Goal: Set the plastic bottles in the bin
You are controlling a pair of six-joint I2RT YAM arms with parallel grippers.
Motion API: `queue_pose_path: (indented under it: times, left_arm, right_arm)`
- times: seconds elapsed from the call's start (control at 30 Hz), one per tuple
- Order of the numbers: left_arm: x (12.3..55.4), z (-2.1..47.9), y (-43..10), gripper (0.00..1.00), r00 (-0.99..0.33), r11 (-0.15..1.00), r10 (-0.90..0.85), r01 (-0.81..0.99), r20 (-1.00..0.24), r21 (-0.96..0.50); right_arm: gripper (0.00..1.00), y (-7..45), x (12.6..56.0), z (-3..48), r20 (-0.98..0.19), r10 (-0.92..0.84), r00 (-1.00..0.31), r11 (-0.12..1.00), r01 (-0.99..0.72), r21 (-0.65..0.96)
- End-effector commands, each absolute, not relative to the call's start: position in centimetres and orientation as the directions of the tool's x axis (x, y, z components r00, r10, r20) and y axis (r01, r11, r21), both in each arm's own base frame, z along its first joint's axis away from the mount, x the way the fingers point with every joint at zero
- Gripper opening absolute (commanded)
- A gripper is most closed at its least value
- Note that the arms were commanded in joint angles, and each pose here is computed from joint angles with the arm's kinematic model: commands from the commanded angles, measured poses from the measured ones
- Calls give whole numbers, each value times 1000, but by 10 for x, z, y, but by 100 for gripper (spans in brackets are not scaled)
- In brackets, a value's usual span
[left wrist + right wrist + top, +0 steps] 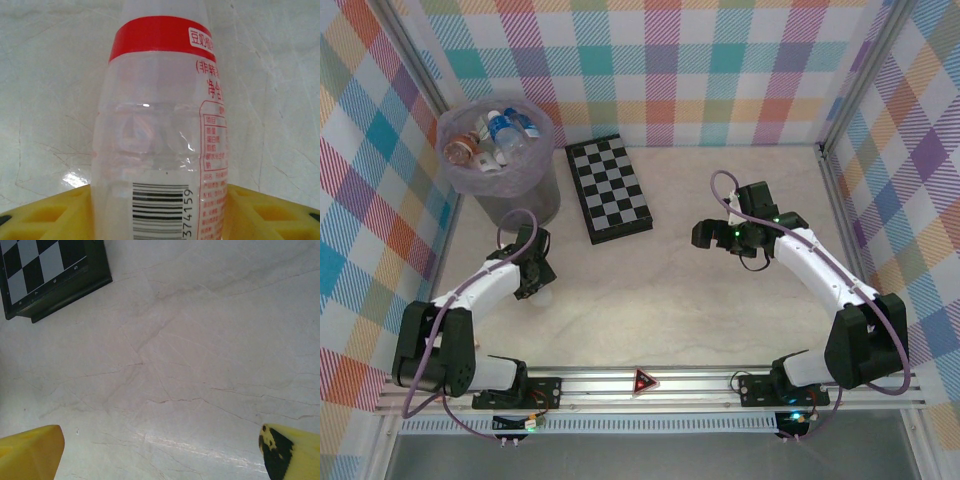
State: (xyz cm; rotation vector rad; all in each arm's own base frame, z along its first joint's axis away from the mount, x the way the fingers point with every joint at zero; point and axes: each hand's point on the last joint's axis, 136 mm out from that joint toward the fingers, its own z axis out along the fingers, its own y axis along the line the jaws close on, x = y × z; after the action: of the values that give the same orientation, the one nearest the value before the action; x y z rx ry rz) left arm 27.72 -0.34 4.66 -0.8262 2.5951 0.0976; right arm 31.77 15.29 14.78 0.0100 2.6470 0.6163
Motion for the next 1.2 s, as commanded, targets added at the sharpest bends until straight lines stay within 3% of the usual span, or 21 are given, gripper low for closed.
queue_pose_path:
  times: [0.0, 0.27, 0.43, 0.97, 1.17]
  left_arm:
    - [273, 57, -1, 58, -721, 807, -559, -586, -410, -72]
    - [259, 71, -7, 55, -683, 762, -632, -633, -367, -136]
    - [241, 92, 15, 48, -560, 670, -716, -719, -417, -185]
    - [245, 279, 22, 48, -499, 751, -636, -576, -588, -324]
    - [271, 347, 10, 48, -489, 805, -584, -455, -649, -381]
  right_arm:
    - [99, 154, 317, 140, -378, 101, -920, 898, -79, 433]
    - [100, 154, 316, 132, -367, 100, -925, 898, -75, 433]
    - [99, 154, 319, 128, -371, 98, -924, 901, -76, 428]
    - [99, 153, 323, 126, -387, 88, -918, 906, -87, 413]
    - [99, 149, 318, 126, -396, 102, -913, 909, -76, 409]
